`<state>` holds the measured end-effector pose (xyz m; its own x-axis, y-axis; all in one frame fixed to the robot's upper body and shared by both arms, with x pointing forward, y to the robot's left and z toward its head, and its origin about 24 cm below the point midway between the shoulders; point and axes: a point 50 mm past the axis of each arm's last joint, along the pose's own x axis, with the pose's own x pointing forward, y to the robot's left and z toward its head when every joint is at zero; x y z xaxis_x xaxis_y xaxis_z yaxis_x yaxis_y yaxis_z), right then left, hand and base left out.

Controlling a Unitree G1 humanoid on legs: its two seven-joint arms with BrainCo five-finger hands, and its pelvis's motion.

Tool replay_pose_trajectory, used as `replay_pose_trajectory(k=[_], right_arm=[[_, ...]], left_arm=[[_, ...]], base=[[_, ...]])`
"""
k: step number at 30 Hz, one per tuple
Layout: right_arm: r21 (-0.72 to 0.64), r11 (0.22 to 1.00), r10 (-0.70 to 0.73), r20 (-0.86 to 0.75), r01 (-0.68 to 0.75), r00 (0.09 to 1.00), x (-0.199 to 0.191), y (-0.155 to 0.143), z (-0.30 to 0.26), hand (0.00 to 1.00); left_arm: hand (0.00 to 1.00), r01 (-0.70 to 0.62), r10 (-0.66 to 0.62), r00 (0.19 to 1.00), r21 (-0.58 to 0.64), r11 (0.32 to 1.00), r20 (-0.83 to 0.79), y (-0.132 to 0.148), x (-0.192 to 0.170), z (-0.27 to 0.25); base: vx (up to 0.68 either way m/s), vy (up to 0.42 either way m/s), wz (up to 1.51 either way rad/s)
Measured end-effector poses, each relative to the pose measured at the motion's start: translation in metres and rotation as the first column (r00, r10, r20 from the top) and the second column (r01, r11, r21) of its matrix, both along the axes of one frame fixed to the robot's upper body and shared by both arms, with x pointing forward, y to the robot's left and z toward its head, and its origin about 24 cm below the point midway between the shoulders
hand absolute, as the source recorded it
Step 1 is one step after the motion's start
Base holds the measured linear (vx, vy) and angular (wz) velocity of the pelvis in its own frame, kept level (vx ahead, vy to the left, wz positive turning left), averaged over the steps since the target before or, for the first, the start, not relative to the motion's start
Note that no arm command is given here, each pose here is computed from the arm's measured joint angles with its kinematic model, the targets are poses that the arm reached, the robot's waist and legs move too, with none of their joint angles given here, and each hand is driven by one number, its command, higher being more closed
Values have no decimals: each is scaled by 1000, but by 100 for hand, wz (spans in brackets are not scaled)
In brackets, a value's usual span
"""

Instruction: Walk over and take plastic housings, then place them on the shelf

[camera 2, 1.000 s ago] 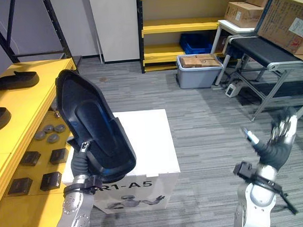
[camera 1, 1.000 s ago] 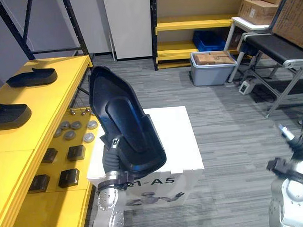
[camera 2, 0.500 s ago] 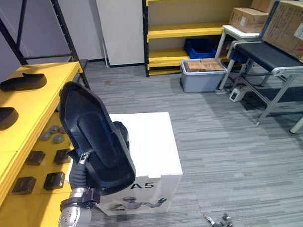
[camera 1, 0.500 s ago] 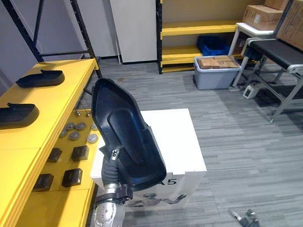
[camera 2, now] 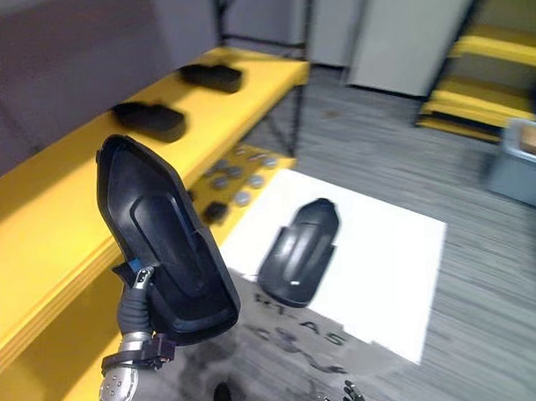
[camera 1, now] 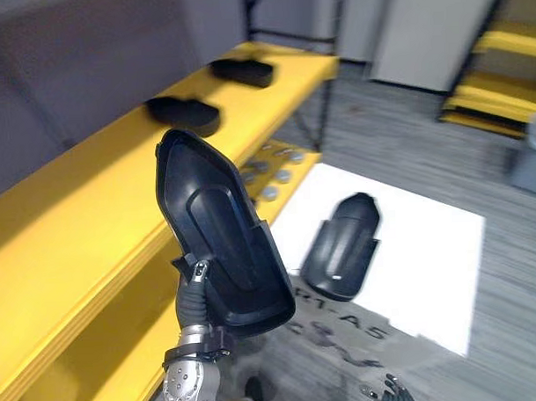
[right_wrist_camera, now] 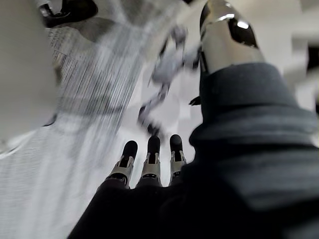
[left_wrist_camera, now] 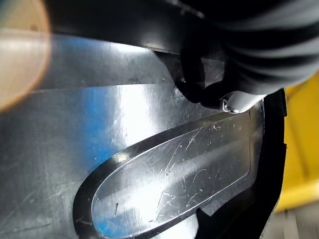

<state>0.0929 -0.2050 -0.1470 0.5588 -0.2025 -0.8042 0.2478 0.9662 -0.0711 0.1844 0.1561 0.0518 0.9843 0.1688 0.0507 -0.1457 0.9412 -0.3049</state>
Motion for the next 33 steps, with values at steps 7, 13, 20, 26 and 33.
replay_pose_trajectory(k=[7, 13, 20, 26, 33], right_arm=[[4, 995, 95, 33, -95, 995, 32, 14, 3, 0], [-24, 991, 134, 39, -133, 990, 38, 11, 6, 0], [-2, 996, 92, 94, -92, 991, 24, 24, 12, 0], [23, 998, 57, 54, -58, 997, 8, 28, 7, 0], [32, 997, 72, 33, -73, 997, -2, 33, 5, 0]], left_arm=[[100, 40, -38, 999, 54, 998, -29, -2, 12, -8], [100, 99, -95, 994, 103, 990, -44, -16, 23, -10], [100, 159, -159, 987, 93, 983, -4, -45, 36, -1], [100, 160, -160, 987, 114, 981, -5, -53, 38, -2], [100, 145, -138, 989, 146, 979, -56, -58, 52, -10]], base=[[211, 174, 115], [135, 118, 95], [183, -76, 114], [211, -205, 20], [136, -1, -8]])
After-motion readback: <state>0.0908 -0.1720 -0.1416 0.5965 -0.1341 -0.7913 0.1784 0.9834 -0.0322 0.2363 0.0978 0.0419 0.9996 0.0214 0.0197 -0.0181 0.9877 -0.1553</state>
